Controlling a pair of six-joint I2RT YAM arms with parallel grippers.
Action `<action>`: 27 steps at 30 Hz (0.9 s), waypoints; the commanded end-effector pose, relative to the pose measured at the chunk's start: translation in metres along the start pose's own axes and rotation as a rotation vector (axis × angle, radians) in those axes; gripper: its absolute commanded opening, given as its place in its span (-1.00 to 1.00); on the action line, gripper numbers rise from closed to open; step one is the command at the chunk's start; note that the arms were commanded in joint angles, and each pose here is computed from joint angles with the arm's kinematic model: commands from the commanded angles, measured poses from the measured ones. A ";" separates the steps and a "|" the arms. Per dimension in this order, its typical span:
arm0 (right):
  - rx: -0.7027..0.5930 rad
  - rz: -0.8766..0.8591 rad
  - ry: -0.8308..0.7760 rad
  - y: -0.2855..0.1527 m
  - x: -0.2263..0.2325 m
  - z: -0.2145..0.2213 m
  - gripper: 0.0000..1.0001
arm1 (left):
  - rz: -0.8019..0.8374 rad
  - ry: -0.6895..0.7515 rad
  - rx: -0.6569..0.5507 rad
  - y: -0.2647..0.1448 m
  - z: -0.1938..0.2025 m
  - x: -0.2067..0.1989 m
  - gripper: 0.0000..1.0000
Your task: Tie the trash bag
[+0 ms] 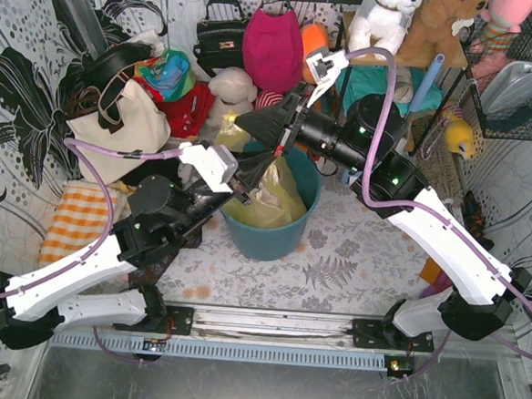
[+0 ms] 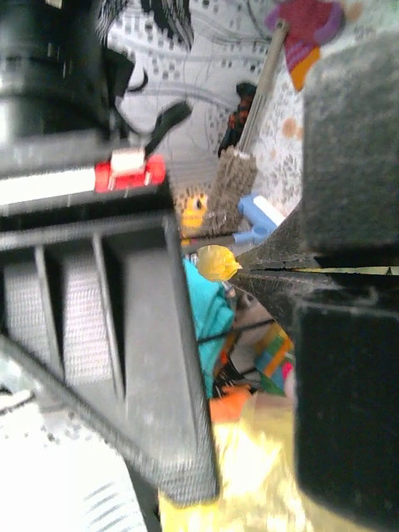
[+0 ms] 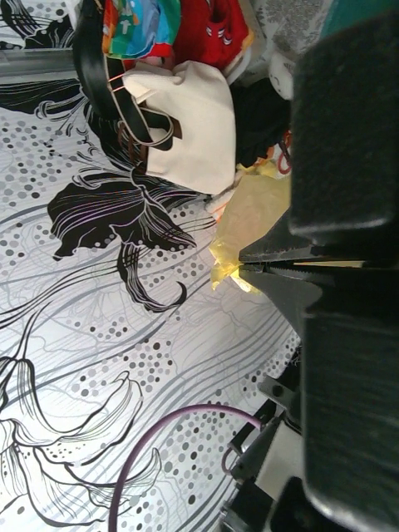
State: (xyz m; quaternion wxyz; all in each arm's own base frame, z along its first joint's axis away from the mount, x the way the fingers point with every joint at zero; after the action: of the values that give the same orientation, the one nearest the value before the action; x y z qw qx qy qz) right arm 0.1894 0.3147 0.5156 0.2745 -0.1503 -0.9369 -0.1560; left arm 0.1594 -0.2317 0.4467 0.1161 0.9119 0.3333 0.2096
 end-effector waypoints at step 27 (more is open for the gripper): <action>-0.073 0.100 -0.093 -0.057 -0.031 0.041 -1.00 | -0.354 -0.008 0.008 -0.018 -0.007 0.041 -1.00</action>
State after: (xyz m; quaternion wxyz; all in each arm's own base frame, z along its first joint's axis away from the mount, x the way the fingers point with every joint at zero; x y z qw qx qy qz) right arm 0.1869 0.2836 0.4253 0.2867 -0.2475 -0.9175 -0.1217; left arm 0.1724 -0.1990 0.4436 0.1216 0.8599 0.4595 0.1860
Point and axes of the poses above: each gripper's point midway between its finger pads, its own y axis out along the fingers, its own x axis along the line the jaws close on, z = x × y, the point moved 7 cm from there along -y, back along the fingers, and after that the axes turned 11 degrees about y, right-handed, at the moved point
